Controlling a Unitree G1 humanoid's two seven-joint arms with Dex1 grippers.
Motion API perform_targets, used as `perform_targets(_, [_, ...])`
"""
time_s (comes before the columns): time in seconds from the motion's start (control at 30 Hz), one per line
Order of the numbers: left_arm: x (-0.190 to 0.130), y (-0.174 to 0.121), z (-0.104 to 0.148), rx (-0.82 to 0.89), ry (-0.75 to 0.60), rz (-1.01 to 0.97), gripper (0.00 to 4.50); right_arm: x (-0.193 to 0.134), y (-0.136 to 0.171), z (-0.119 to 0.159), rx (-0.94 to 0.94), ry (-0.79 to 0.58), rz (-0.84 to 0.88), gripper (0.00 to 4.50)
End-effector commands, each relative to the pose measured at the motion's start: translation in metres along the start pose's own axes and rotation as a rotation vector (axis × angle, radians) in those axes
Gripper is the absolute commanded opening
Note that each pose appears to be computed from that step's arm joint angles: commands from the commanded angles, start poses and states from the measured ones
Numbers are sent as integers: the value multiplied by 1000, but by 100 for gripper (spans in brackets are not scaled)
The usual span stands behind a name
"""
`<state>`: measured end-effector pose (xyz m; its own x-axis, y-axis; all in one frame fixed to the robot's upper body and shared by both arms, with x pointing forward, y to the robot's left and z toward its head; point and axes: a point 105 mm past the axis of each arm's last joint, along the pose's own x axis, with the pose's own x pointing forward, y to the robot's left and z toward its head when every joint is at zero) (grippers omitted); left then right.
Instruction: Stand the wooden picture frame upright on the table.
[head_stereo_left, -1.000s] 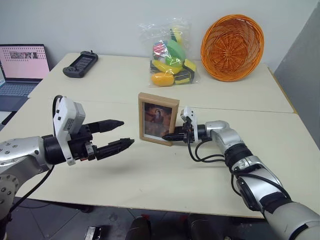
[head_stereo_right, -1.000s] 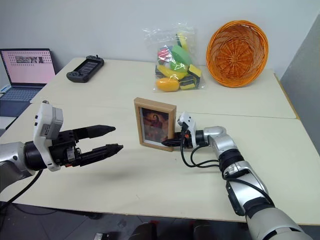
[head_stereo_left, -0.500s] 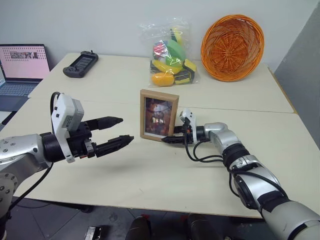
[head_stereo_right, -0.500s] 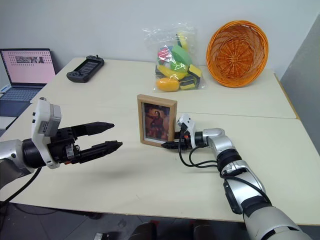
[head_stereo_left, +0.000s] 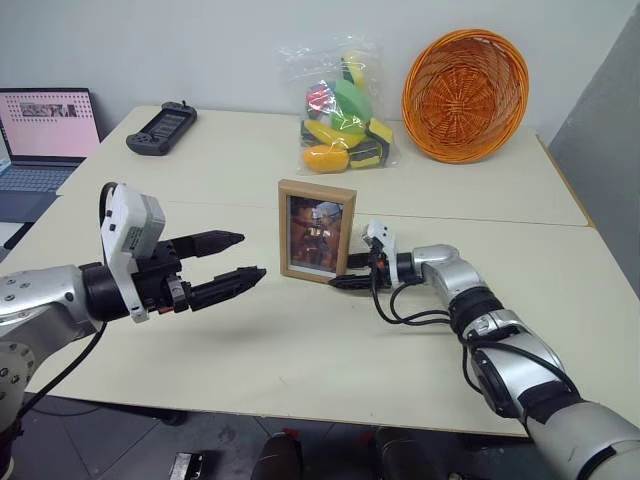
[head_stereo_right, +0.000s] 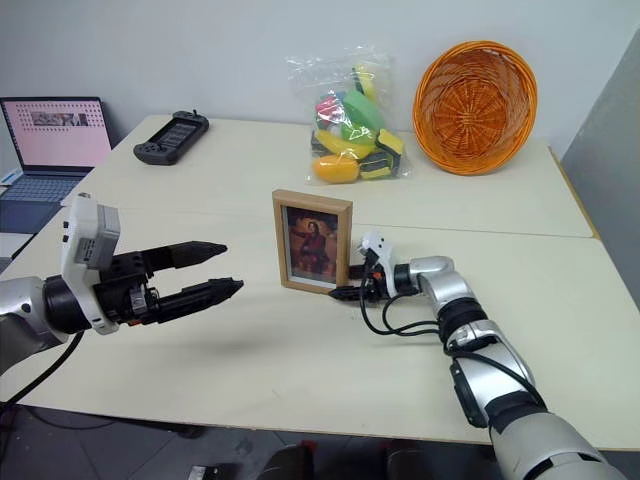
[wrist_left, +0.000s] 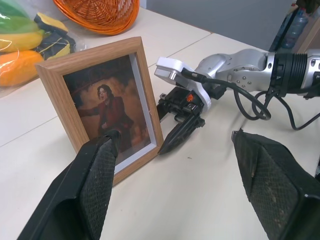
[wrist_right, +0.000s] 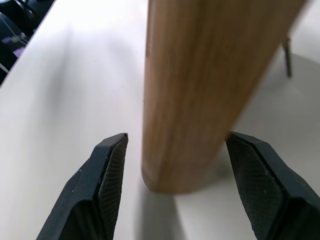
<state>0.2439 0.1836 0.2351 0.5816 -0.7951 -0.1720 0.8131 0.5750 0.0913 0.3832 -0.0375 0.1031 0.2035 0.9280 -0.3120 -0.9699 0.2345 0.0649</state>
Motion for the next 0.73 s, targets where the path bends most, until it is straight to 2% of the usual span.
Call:
perform_targets(0.03, [1, 0, 0, 14, -6, -10, 381, -26, -6, 12, -72, -3, -18, 325])
perform_targets(0.23, [12, 3, -7, -35, -24, -5, 381, -64, -12, 23, -105, -24, -127, 325])
perform_targets(0.33, [19, 4, -11, -72, -44, 14, 381, -86, -16, 41, -201, -105, -308, 325])
perform_targets(0.43, [23, 13, -13, -96, -72, 84, 381, -106, -13, 52, -130, -201, -459, 325])
perform_targets(0.6, [26, 25, -19, -129, -67, 149, 381, -120, 16, 38, -23, -255, -551, 325])
perform_targets(0.73, [26, 27, -17, -166, -46, 114, 381, -118, 46, 24, 95, -274, -540, 325])
